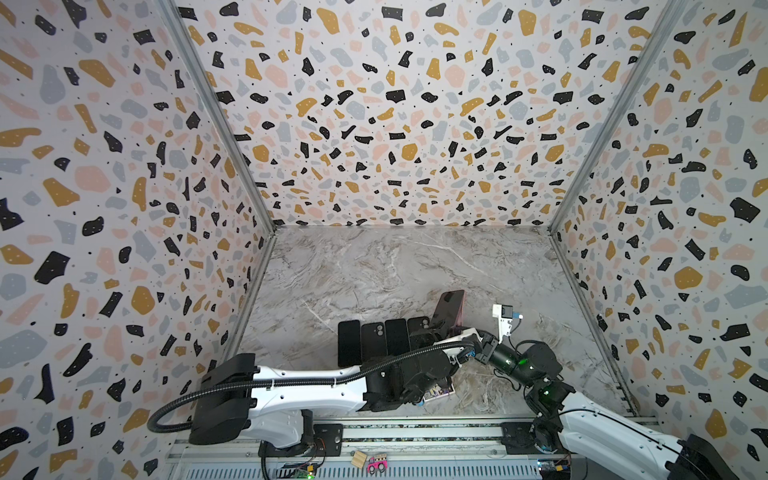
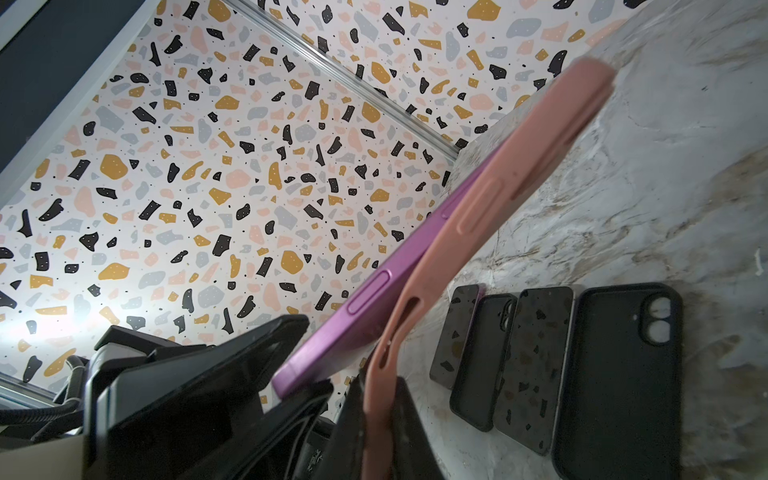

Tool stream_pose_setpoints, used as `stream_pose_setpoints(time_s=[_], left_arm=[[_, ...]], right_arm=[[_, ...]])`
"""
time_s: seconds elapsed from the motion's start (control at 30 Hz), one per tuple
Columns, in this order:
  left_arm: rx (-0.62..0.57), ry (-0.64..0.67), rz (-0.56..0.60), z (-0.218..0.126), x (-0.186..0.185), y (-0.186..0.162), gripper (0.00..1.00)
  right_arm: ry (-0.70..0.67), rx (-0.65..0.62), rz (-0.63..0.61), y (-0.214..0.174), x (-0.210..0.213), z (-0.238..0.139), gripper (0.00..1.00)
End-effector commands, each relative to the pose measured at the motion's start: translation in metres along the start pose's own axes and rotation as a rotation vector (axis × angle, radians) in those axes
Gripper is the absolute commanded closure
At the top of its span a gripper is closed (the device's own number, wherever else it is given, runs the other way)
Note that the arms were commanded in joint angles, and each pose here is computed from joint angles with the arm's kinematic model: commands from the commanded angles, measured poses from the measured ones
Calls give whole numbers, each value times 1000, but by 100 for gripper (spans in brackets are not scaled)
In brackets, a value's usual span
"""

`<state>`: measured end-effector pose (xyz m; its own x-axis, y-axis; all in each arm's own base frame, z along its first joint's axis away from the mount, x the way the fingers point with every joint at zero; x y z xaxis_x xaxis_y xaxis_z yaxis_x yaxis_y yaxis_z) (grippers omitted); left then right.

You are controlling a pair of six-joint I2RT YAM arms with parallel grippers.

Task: Take the phone out of the phone case
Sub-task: 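Pull the pink case off the purple phone with the right gripper while left holds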

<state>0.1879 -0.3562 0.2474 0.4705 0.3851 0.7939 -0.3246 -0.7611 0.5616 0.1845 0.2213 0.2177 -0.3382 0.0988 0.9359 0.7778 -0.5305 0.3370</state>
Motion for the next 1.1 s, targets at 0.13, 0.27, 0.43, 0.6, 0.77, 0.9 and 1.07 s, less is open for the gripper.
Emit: stream_pose_setpoints(time_s=[0.13, 0.27, 0.43, 0.6, 0.77, 0.9, 1.07], left_arm=[[-47, 22, -59, 0, 9, 11, 85], [-82, -21, -68, -3, 4, 14, 91], [-102, -63, -84, -4, -1, 19, 99], [-113, -66, -109, -8, 3, 20, 100], [-131, -41, -147, -17, 19, 23, 100], [-122, -39, -149, -22, 24, 19, 100], [-118, -35, -155, -26, 27, 15, 100]], right_arm=[[112, -6, -37, 3, 29, -3, 100], [104, -9, -40, 4, 29, -3, 100], [92, -14, -46, 5, 28, -3, 100], [78, -15, -50, 5, 26, -3, 100], [-31, -26, -54, 7, 9, -3, 100], [-87, -45, -50, 10, -2, -5, 100], [-149, -69, -39, 13, -16, -8, 100]])
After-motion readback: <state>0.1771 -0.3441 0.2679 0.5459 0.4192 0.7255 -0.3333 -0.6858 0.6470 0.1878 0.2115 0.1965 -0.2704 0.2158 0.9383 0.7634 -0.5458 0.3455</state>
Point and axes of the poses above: each gripper's point midway between its finger pads, its own z axis out along the fingers, its own x axis along the line the jaws close on, y = z × x, the point moved 1 cm from there along -z, back along the fingers, and after that the axes turned 12 degrees about z, right-handed, at the moved point
